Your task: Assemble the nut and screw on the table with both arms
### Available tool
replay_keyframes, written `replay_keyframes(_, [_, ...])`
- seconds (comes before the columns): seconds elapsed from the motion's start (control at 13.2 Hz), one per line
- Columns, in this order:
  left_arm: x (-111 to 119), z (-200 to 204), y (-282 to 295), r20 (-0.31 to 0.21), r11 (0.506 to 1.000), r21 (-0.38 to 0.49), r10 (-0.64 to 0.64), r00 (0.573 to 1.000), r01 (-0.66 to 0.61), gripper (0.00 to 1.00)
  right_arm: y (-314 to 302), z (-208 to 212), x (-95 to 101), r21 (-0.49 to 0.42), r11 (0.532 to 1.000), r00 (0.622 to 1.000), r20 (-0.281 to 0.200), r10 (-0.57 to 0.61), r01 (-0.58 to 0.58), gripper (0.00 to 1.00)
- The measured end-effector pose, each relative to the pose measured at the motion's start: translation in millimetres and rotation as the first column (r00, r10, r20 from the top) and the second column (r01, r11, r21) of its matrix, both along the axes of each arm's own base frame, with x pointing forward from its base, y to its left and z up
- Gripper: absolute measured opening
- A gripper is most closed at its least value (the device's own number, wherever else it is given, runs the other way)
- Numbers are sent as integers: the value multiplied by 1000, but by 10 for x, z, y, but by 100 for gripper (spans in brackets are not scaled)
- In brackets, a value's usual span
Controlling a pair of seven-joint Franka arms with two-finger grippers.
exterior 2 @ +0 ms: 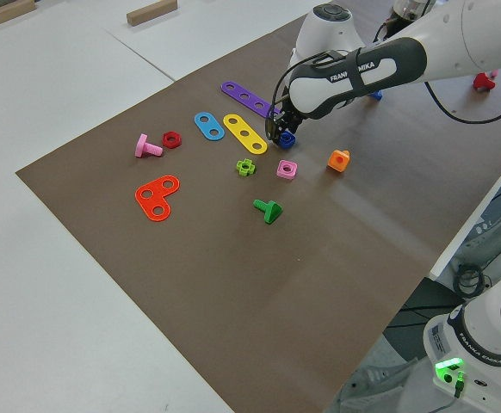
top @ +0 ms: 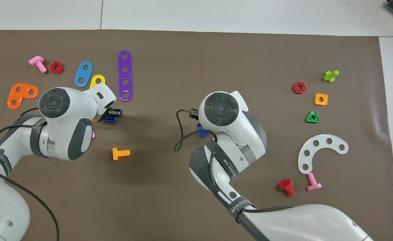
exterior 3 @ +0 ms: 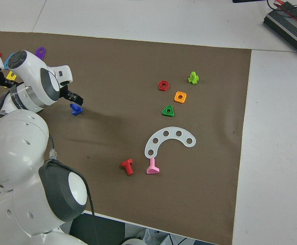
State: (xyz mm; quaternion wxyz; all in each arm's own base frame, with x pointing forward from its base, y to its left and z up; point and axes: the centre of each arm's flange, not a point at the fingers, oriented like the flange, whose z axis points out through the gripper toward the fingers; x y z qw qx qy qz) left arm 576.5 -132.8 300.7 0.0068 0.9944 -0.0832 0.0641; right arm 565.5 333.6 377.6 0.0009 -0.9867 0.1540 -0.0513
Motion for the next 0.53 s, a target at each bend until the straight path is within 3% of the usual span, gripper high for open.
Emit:
replay_keyframes(0.23, [0,-3,1,0,1000,0,-1,1000,1,58,-484,639,89,9,1000,999,39,-16,16,100])
replay_keyframes(0.3, [2,3,1,1,1000,0,-2,1000,2,48,-665,837,115,12,1000,998,56,-14,13,100])
replay_keyframes(0.53, [3,5,3,1,1000,0,-2,1000,2,46,-1192,1330,181,14,1000,993,119,23,-24,100])
